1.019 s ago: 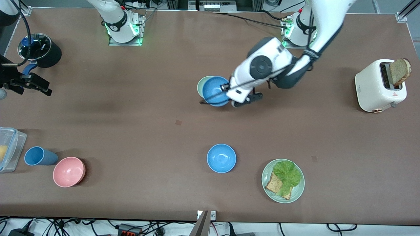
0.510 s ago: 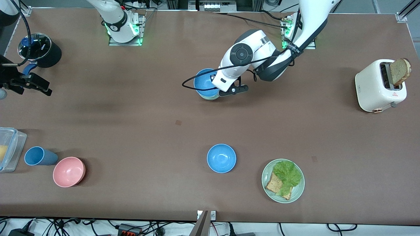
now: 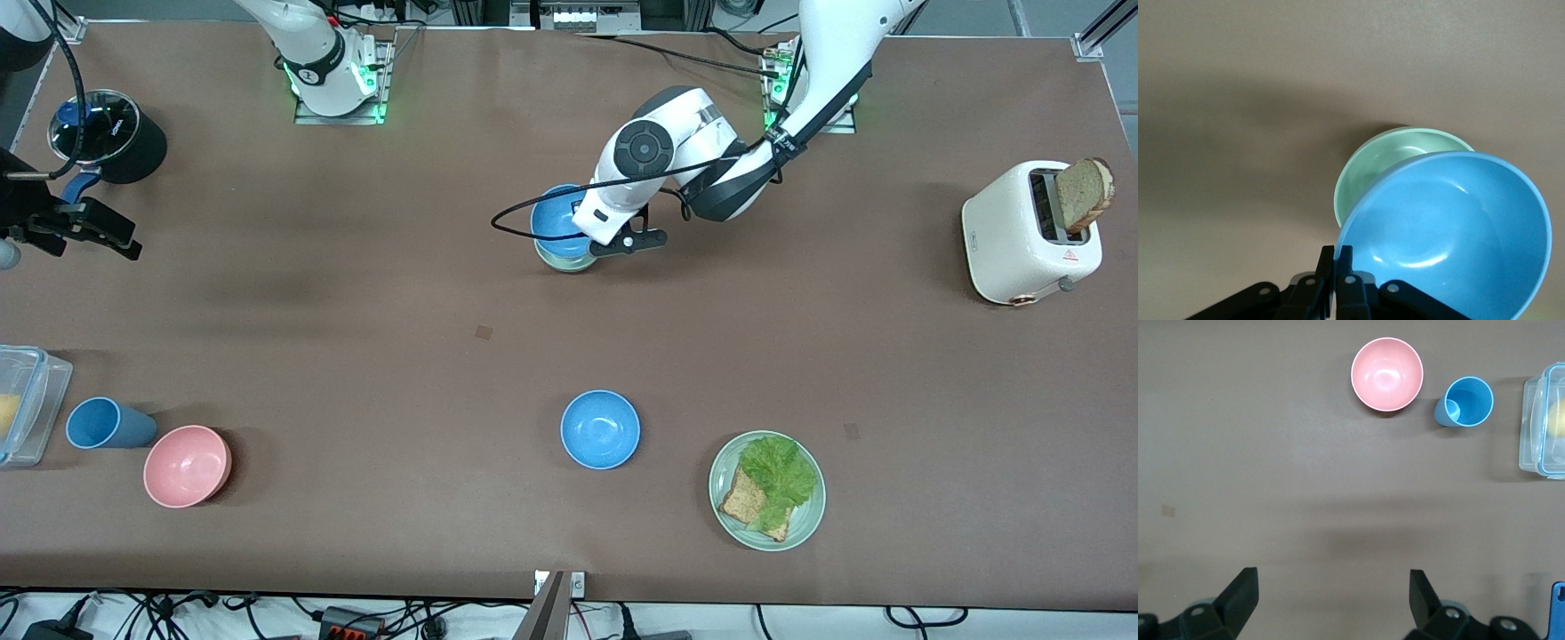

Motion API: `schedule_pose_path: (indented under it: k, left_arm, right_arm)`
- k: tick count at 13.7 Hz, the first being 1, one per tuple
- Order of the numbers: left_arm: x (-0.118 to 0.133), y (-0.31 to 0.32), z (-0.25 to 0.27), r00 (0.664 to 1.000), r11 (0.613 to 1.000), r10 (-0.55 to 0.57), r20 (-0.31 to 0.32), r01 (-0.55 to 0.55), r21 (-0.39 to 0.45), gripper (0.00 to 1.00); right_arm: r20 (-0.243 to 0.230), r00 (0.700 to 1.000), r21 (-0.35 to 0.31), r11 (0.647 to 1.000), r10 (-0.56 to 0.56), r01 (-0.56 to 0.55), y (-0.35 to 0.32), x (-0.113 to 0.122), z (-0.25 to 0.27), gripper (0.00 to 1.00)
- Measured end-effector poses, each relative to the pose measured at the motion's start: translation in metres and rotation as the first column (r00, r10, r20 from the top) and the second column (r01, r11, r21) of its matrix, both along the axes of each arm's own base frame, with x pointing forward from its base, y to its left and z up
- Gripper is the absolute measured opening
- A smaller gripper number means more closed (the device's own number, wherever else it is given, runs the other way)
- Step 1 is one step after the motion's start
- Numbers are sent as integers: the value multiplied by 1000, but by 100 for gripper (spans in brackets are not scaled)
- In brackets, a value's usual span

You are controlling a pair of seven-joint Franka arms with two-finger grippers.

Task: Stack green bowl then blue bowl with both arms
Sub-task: 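Lower the blue bowl into the green bowl with the left gripper, then open the left gripper and lift it off the stacked bowls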

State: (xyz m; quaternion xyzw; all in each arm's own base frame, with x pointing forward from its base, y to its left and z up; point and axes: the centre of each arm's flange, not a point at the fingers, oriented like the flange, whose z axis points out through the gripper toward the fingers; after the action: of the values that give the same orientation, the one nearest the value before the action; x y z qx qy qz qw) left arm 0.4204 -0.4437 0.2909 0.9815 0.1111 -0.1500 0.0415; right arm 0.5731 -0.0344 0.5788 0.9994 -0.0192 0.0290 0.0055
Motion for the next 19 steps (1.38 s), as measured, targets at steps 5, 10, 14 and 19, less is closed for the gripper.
schedule_pose_path:
  k: [5, 10, 14, 19]
  left_arm:
    - [8, 6, -13, 999, 1000, -12, 34, 12, 11, 4]
    - [7, 2, -28, 999, 1000, -7, 49, 6, 18, 5]
    - [10, 1, -25, 999, 1000, 8, 53, -9, 17, 24]
    - [28, 6, 11, 999, 999, 15, 43, -16, 39, 31]
  right_arm:
    - [0, 1000, 0, 1000, 1, -1, 0, 0, 0, 100]
    - [4, 1000, 0, 1000, 1, -1, 0, -1, 2, 100]
    - [4, 1000, 0, 1000, 1, -1, 0, -1, 2, 100]
    - [-1, 1000, 0, 1000, 2, -2, 0, -1, 3, 100]
